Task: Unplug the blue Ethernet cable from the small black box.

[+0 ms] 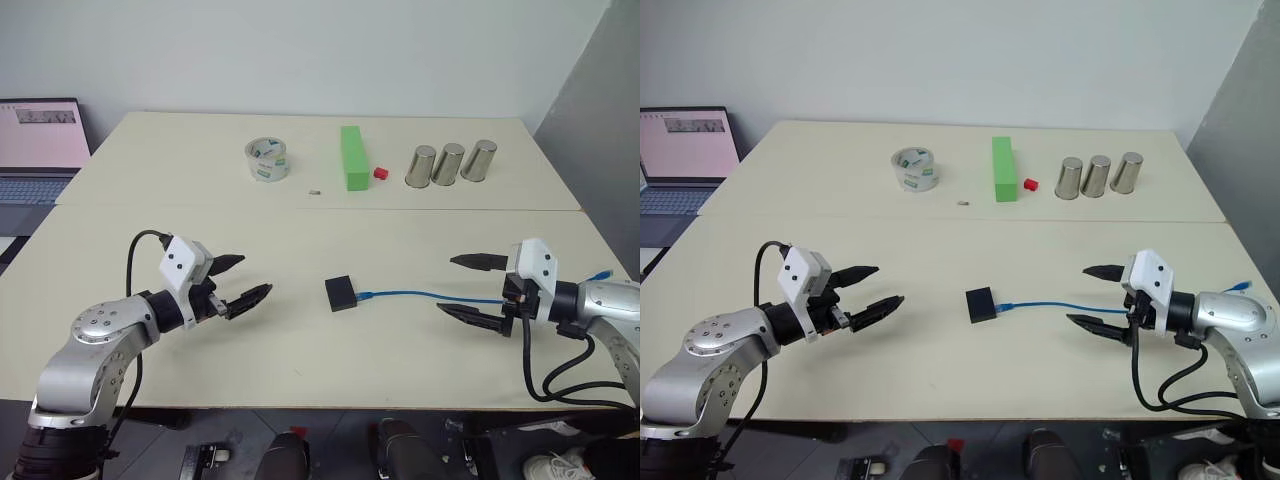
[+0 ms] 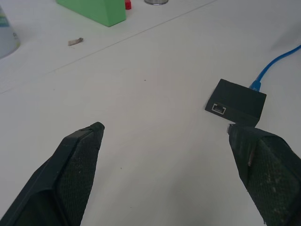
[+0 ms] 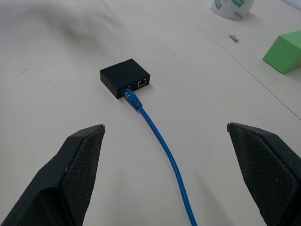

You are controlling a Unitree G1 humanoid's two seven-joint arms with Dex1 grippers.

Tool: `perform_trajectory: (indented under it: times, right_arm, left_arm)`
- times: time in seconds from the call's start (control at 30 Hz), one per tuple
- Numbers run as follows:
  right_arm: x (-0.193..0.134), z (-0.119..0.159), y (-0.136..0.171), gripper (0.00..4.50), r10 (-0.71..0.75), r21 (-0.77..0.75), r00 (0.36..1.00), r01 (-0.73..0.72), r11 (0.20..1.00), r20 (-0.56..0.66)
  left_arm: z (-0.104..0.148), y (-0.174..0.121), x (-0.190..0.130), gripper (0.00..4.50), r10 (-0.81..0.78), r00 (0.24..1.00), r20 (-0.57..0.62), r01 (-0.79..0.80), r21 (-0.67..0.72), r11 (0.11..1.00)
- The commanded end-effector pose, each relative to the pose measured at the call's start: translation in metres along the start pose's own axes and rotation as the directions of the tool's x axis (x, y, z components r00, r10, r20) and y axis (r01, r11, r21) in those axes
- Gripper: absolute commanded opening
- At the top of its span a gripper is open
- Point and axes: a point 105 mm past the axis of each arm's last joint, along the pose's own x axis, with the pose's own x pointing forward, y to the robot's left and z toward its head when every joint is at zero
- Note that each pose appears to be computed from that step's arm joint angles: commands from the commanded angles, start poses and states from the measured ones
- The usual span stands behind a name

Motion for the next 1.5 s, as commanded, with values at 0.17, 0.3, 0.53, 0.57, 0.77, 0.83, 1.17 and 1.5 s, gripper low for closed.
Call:
perform_trajectory:
  times: [0.17,0.3,0.53,0.57,0.77,0.83,1.17,1.5]
  right_arm:
    - [0.036,-0.004,0.013,4.41,0.084,-0.005,0.996,-0.084,0.996,-0.026]
    - [0.066,-0.010,0.018,4.41,0.125,-0.028,0.991,-0.126,0.992,-0.038]
    - [0.116,-0.027,0.015,4.41,0.189,-0.039,0.979,-0.192,0.981,-0.074]
    - [0.121,-0.030,0.016,4.41,0.212,-0.042,0.973,-0.217,0.975,-0.088]
    - [0.133,-0.039,0.011,3.97,0.282,-0.070,0.948,-0.295,0.953,-0.149]
    - [0.136,-0.040,0.011,3.38,0.302,-0.101,0.938,-0.321,0.942,-0.171]
    - [0.133,-0.045,0.011,0.82,0.340,-0.183,0.905,-0.390,0.902,-0.255]
    - [0.126,-0.017,-0.008,0.11,0.171,-0.487,0.964,-0.250,0.837,-0.201]
  left_arm:
    - [0.009,-0.010,0.002,4.48,-0.083,0.996,0.016,0.080,0.127,0.989]
    - [0.008,-0.019,0.003,4.48,-0.160,0.987,0.025,0.155,0.130,0.979]
    - [0.005,-0.044,0.001,4.48,-0.335,0.942,-0.027,0.336,0.129,0.933]
    - [0.005,-0.044,0.001,4.48,-0.339,0.940,-0.030,0.340,0.131,0.931]
    - [0.005,-0.044,0.004,4.50,-0.337,0.941,-0.028,0.338,0.134,0.932]
    - [0.004,-0.045,0.005,4.50,-0.341,0.940,-0.029,0.341,0.134,0.930]
    - [0.000,-0.040,0.005,4.50,-0.327,0.944,-0.028,0.328,0.120,0.937]
    - [0.005,-0.019,0.009,4.50,-0.201,0.975,0.097,0.211,-0.105,0.972]
